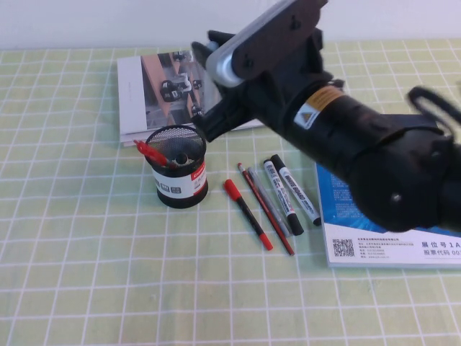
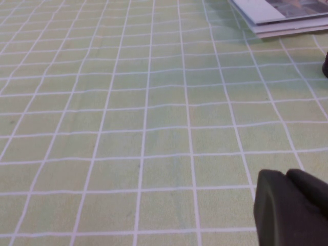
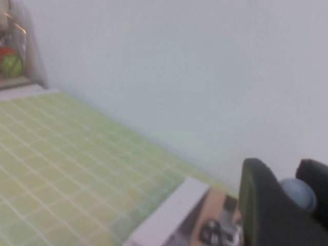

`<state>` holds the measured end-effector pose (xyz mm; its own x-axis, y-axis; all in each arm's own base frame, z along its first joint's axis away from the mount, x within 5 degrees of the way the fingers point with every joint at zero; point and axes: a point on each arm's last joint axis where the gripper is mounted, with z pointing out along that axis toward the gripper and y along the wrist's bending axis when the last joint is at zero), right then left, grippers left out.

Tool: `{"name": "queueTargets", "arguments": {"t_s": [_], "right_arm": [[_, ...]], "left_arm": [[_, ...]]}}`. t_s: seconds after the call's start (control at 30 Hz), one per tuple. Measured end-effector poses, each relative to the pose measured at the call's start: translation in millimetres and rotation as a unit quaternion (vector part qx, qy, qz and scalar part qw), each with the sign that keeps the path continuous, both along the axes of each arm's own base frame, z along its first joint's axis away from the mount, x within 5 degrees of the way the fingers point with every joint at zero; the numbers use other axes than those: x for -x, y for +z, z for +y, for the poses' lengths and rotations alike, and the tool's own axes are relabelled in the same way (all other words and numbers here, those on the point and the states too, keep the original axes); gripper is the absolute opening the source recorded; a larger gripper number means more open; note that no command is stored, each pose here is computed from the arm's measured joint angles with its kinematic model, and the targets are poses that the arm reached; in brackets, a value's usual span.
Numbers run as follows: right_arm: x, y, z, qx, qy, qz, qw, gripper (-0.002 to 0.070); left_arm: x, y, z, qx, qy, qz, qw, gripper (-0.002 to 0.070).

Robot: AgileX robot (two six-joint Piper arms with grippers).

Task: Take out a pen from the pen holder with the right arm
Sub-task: 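Take a marker out of the pen holder and lay it on the table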

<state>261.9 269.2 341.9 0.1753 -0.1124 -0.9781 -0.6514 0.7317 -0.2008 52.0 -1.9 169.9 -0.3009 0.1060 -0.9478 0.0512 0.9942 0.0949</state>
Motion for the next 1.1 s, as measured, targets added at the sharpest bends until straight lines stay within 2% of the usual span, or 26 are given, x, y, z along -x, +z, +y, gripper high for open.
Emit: {"name": "queueTargets", "arguments": {"t_s": [0.23,0.5,0.77,0.93,1.1], "right_arm": [[4,2,-18,0.038,-0.026,0.088,0.995,0.0083],[-12,-15,-36,0.055,-0.003,0.24,0.969,0.0083],[-42,-18,-32,0.098,-0.012,0.388,0.917,0.0083],[-67,-27,-20,0.186,-0.044,0.455,0.87,0.0083],[-94,-37,-5,0.224,-0.057,0.459,0.858,0.0083]], "left_arm": [[0,0,0,0.0,0.0,0.0,1.0,-0.0005],[0,0,0,0.0,0.0,0.0,1.0,-0.0005],[0,0,0,0.0,0.0,0.0,1.0,-0.0005],[0,0,0,0.0,0.0,0.0,1.0,-0.0005],[0,0,0,0.0,0.0,0.0,1.0,-0.0005]]}}
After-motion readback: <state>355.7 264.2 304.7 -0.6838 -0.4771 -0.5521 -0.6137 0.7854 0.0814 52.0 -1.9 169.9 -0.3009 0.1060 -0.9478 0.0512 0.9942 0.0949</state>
